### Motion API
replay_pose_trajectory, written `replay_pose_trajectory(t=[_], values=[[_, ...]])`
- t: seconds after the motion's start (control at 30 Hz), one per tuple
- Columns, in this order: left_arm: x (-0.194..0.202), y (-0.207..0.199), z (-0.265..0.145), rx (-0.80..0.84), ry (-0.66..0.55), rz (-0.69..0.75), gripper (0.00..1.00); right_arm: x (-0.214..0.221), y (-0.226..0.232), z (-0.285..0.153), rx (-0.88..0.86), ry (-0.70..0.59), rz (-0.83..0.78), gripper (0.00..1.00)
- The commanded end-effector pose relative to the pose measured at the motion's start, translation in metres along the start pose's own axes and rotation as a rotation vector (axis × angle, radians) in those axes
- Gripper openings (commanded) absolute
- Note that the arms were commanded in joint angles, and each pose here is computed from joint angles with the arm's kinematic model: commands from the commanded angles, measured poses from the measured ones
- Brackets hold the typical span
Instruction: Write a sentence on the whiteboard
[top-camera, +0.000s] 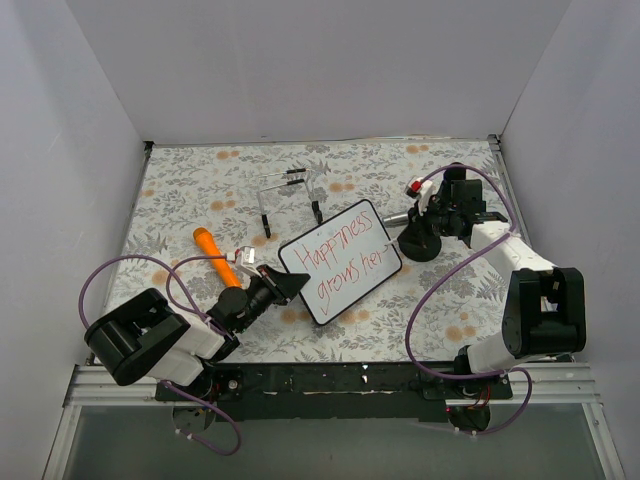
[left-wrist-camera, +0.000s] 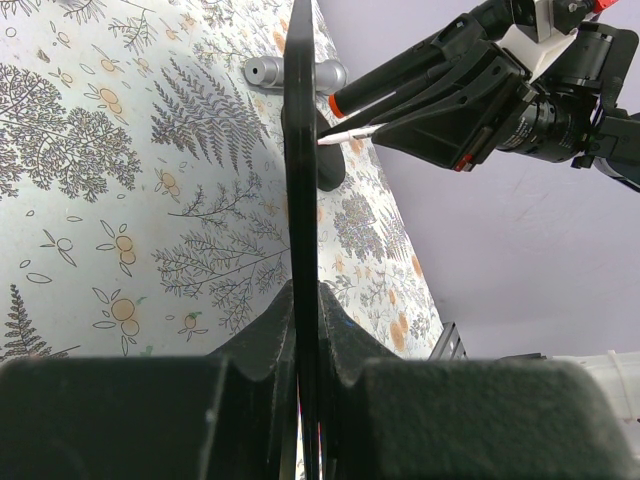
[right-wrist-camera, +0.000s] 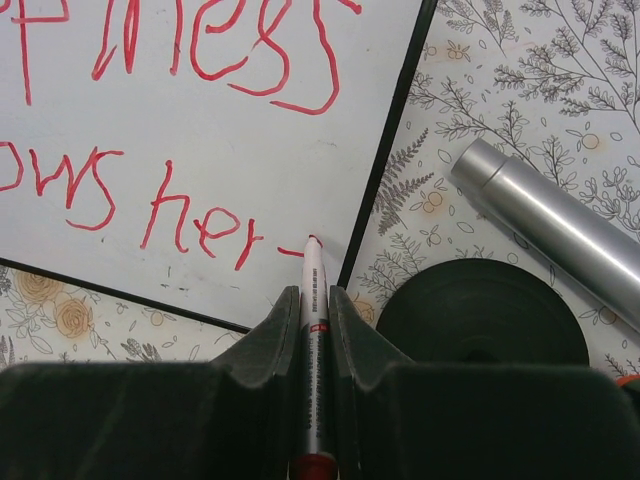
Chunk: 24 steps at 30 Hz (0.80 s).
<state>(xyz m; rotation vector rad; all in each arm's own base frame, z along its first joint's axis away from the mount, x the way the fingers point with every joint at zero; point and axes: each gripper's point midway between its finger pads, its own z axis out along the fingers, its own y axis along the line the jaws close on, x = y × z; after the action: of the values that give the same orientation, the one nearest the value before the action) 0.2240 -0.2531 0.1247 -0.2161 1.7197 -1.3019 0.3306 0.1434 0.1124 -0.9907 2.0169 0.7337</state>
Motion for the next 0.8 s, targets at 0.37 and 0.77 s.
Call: replay_pose_trajectory(t=[0.37,0.77], values=[[-0.019,-0.034,-0.022,0.175,-0.091,0.020,0.00,0.001,0.022,0.004,-0.096,0.002,-0.045,0.01],[-0.019,-0.035,-0.023,0.176,-0.092,0.019,0.00,0.026,0.027,-0.002,-0.082,0.076,-0.048,0.01]])
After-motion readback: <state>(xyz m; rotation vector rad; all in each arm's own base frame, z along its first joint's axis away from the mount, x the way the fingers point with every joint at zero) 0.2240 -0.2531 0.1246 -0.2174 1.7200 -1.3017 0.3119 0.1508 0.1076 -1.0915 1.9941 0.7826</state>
